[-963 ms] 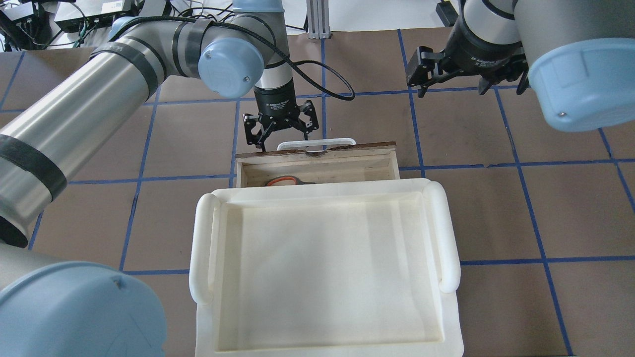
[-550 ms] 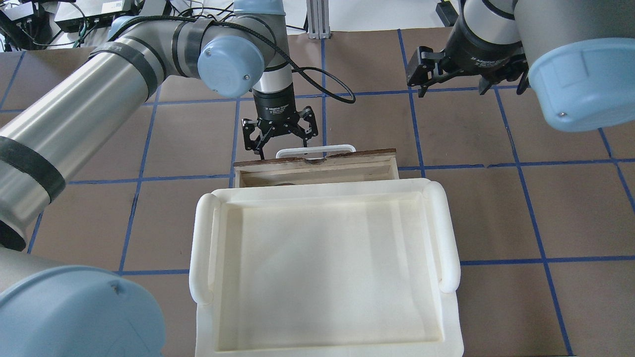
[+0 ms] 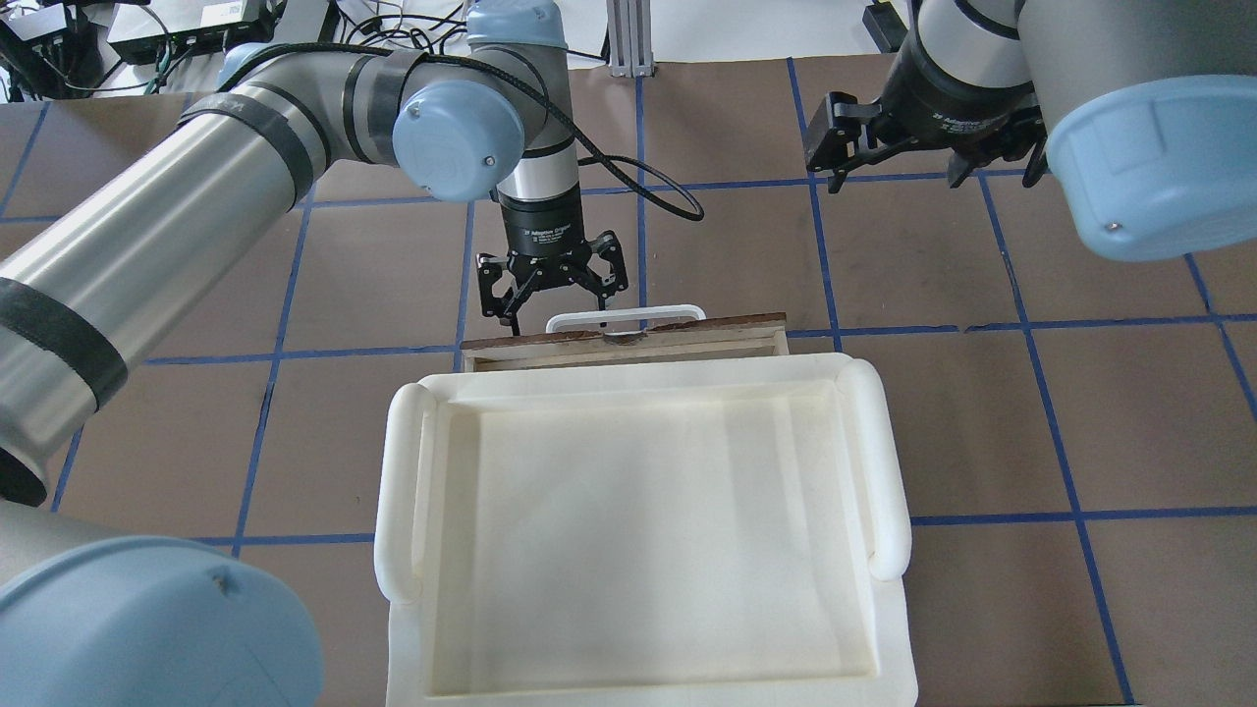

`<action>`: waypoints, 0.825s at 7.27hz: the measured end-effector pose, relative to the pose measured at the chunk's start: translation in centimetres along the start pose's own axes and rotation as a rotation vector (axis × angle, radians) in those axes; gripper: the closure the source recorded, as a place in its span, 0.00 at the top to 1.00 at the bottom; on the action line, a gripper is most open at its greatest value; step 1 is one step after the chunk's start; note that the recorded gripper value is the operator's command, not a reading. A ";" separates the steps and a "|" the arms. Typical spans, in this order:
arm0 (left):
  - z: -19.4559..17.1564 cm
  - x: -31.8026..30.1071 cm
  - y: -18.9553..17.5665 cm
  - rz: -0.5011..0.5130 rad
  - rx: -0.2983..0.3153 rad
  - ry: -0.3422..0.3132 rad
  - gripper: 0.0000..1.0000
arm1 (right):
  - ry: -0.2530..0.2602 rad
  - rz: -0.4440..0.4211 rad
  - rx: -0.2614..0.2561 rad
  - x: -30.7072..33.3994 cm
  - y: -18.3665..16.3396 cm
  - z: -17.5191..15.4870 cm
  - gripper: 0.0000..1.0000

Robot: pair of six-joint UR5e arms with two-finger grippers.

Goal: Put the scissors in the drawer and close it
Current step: 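Push the drawer closed with the left gripper toward the white tray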

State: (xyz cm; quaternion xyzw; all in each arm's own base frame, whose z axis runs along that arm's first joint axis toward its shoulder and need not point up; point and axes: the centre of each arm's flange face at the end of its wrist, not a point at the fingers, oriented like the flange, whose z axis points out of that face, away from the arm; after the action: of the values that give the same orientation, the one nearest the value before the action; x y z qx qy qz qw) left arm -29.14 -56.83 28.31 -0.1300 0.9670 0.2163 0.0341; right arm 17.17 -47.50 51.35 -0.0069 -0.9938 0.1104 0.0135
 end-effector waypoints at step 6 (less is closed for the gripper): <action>1.6 0.5 1.7 -0.027 -0.056 -0.043 1.00 | 0.002 -0.005 -0.003 0.0 0.0 0.1 1.00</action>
State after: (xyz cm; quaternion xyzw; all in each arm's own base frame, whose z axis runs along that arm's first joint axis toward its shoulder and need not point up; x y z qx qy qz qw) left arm -30.10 -54.78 27.48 -0.1392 0.9578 0.2457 0.0543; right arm 17.16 -47.53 51.25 -0.0044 -0.9939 0.1091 0.0146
